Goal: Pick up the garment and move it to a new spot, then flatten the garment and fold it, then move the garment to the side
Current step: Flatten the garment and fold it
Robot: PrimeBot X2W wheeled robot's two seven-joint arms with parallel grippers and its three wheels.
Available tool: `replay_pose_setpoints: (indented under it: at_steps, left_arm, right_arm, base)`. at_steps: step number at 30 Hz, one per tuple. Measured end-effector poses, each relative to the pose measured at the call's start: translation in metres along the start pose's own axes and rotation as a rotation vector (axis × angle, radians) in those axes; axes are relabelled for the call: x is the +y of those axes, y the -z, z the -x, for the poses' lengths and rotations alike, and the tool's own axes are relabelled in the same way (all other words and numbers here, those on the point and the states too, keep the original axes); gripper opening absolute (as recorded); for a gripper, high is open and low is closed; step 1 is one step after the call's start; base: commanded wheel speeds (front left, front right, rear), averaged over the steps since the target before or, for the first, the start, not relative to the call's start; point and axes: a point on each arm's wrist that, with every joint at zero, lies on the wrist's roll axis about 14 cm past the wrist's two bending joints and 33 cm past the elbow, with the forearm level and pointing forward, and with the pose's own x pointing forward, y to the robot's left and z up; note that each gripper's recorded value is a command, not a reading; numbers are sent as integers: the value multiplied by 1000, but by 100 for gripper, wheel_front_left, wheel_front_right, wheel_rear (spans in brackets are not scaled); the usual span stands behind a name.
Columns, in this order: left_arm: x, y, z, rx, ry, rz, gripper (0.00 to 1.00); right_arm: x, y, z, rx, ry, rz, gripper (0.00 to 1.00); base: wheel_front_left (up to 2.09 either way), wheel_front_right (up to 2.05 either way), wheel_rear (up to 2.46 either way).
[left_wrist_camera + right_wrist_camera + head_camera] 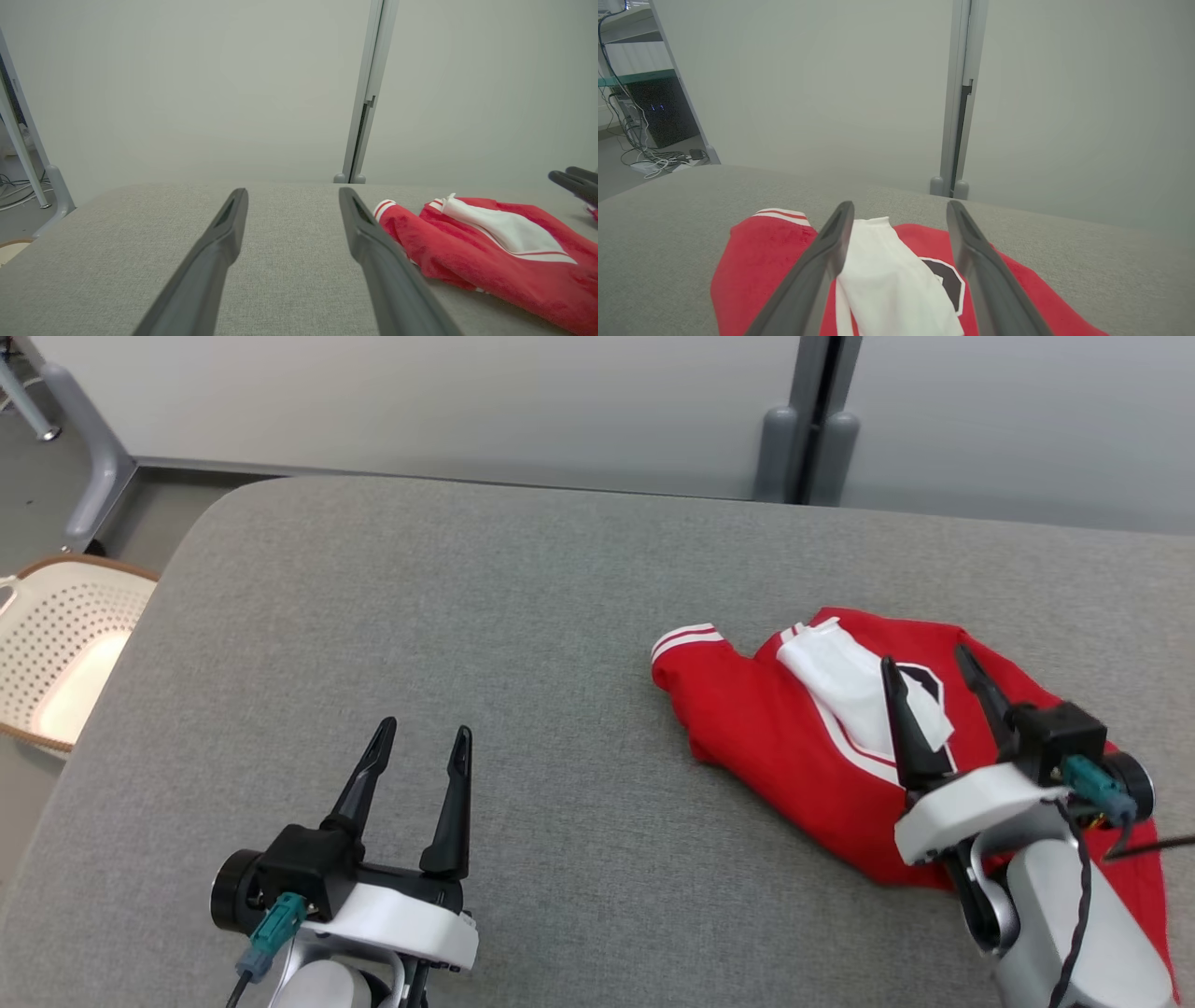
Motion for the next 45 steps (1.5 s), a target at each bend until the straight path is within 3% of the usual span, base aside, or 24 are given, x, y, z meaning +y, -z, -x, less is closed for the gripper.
replay_pose_setpoints:
  at_steps: [10, 16, 23, 25, 31, 38, 45]
  left_arm:
    - [15, 10, 3, 39, -61, 4, 100]
    - [27, 10, 9, 46, -107, 5, 100]
    - [29, 12, 9, 51, -115, 7, 100]
    - [28, 11, 7, 48, -112, 7, 100]
    - [25, 10, 3, 44, -102, 9, 100]
    - [22, 3, 4, 21, -91, 11, 100]
    - [24, -10, 12, -22, -99, 10, 100]
  right_arm:
    - [7, 34, -67, 234, -105, -50, 100]
    - [19, 62, -78, 350, -171, -55, 100]
    - [10, 78, -78, 411, -160, -52, 100]
    - [12, 81, -77, 422, -166, -60, 0]
    - [10, 76, -76, 392, -165, -84, 0]
    - [17, 39, -76, 240, -192, -73, 0]
    - [70, -15, -66, 79, -323, -57, 0]
  base:
    - [0, 0, 0]
    - [0, 0, 0]
    - [0, 0, 0]
    - [0, 0, 0]
    - [0, 0, 0]
    - [0, 0, 0]
    - [0, 0, 0]
